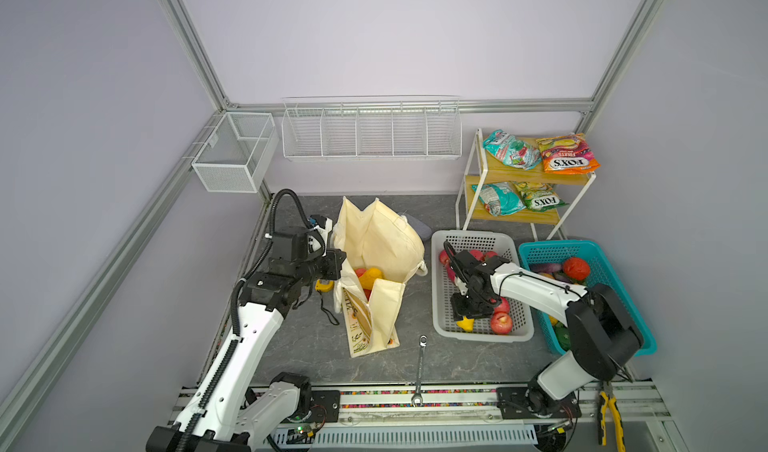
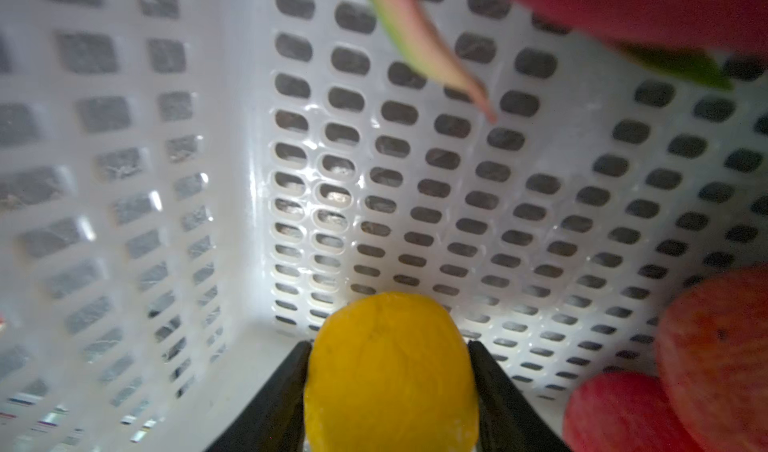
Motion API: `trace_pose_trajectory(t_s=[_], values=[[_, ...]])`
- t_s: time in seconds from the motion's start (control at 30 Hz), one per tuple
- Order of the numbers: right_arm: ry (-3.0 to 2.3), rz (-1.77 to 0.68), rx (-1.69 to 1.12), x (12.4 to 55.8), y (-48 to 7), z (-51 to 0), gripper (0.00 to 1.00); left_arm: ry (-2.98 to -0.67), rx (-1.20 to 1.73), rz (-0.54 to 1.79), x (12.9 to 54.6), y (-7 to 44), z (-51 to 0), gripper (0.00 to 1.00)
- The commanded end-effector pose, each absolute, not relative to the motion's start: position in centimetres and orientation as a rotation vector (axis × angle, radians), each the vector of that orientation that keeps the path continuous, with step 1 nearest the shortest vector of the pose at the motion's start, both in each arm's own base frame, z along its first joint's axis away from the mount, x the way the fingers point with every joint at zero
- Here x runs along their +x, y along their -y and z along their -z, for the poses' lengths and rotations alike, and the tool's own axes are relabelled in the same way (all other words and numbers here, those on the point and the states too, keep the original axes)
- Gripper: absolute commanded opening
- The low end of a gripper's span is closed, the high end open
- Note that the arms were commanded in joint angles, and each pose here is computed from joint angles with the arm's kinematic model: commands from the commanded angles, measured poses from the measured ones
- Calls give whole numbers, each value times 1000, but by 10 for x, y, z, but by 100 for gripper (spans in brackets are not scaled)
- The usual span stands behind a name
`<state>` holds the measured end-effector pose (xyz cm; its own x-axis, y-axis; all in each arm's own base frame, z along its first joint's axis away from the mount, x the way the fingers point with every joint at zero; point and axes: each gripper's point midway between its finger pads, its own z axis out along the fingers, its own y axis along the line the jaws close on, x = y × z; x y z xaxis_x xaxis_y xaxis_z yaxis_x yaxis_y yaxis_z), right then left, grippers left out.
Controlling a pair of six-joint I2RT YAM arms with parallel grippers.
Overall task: Place the food into the grocery bag and tie it
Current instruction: 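Close the right gripper on the yellow lemon and lift it, then carry the yellow lemon with the right gripper over the tote bag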
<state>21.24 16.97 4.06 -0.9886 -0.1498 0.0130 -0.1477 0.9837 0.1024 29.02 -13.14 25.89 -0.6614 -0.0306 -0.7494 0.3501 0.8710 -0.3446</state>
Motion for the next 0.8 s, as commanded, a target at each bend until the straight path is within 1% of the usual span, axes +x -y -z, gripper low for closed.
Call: trace_pose_trajectory(t_s=[0.0, 0.07, 0.17, 0.27, 0.4, 0.47, 0.53, 0.63, 0.77], values=[[3085, 163, 228, 206, -171, -37, 48, -2168, 251, 583, 292, 129, -270, 0], [3088, 156, 228, 206, -171, -41, 44, -2166, 253, 588, 292, 130, -270, 0], [3117, 131, 237, 207, -169, -55, 42, -2167, 253, 592, 291, 130, -270, 0], [3163, 106, 251, 210, -167, -79, 42, -2166, 253, 594, 291, 130, -270, 0], [3317, 58, 342, 218, -168, -145, 42, -2168, 255, 599, 291, 131, -270, 0], [3407, 104, 403, 221, -174, -183, 42, -2168, 255, 600, 291, 131, -270, 0], [3499, 203, 472, 224, -184, -221, 42, -2167, 256, 600, 291, 131, -270, 0], [3616, 460, 609, 228, -207, -278, 42, -2165, 259, 602, 291, 132, -270, 0], [3641, 951, 820, 232, -256, -331, 41, -2166, 258, 605, 291, 132, -270, 0]])
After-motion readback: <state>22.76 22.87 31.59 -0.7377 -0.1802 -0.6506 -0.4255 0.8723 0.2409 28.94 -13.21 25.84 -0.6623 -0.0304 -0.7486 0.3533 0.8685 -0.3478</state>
